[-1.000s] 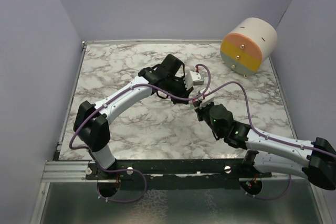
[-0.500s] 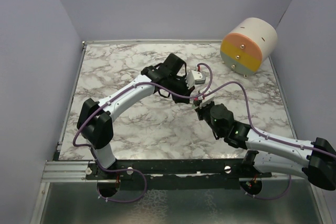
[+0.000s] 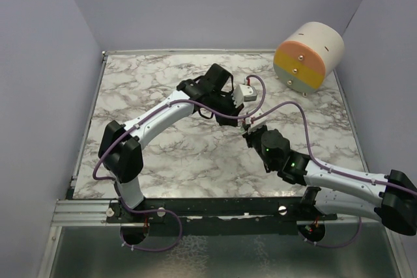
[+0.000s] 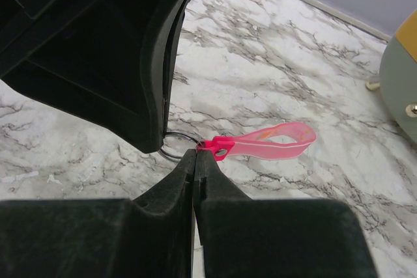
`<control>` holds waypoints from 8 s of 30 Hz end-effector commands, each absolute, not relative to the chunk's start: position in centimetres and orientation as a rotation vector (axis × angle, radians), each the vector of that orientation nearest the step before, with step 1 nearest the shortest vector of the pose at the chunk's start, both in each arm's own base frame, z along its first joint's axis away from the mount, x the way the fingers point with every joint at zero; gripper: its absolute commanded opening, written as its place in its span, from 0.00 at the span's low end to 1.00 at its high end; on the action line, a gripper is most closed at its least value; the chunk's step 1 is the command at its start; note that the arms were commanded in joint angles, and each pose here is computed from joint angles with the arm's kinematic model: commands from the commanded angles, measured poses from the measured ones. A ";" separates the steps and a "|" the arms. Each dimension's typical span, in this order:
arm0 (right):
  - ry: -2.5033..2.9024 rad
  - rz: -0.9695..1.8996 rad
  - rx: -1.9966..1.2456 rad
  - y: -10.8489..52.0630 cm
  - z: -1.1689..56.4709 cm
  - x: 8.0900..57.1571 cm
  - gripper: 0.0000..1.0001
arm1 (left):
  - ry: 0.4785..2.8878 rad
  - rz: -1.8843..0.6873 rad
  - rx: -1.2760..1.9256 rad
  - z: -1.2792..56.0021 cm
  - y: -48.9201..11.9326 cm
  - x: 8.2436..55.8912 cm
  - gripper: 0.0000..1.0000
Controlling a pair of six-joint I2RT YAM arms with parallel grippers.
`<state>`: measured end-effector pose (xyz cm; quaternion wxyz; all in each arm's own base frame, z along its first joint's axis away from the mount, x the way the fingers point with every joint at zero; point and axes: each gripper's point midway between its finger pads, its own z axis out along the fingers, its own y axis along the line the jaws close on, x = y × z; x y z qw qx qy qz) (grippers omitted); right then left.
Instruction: Put the keys on the keyring
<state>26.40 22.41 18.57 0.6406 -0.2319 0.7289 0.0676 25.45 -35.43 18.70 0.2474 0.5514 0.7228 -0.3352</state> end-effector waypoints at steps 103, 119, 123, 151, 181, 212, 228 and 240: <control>1.403 0.287 -0.730 25.0 24.2 24.6 0.01 | 1.593 -0.649 0.970 29.1 -31.2 29.1 0.37; 1.408 0.388 -0.736 26.9 25.2 24.3 0.01 | 1.308 -0.662 1.014 27.4 -30.1 26.1 0.42; 1.406 0.402 -0.744 27.3 25.2 24.2 0.01 | 1.272 -0.671 1.027 27.7 -30.4 25.8 0.43; 1.380 0.470 -0.794 28.3 26.5 23.3 0.01 | 1.192 -0.673 1.131 25.6 -30.6 24.4 0.46; 1.402 0.497 -0.839 28.7 26.1 22.7 0.01 | 1.028 -0.585 1.317 23.2 -31.5 23.9 0.44; 1.464 0.420 -0.736 27.3 26.2 24.1 0.01 | 0.993 -0.581 1.310 24.1 -31.2 23.0 0.00; 1.442 0.353 -0.755 26.2 24.5 24.2 0.01 | 1.005 -0.526 1.259 25.0 -30.3 23.6 0.00; 1.425 0.354 -0.735 26.1 24.7 24.3 0.01 | 0.986 -0.528 1.248 25.7 -30.0 23.2 0.00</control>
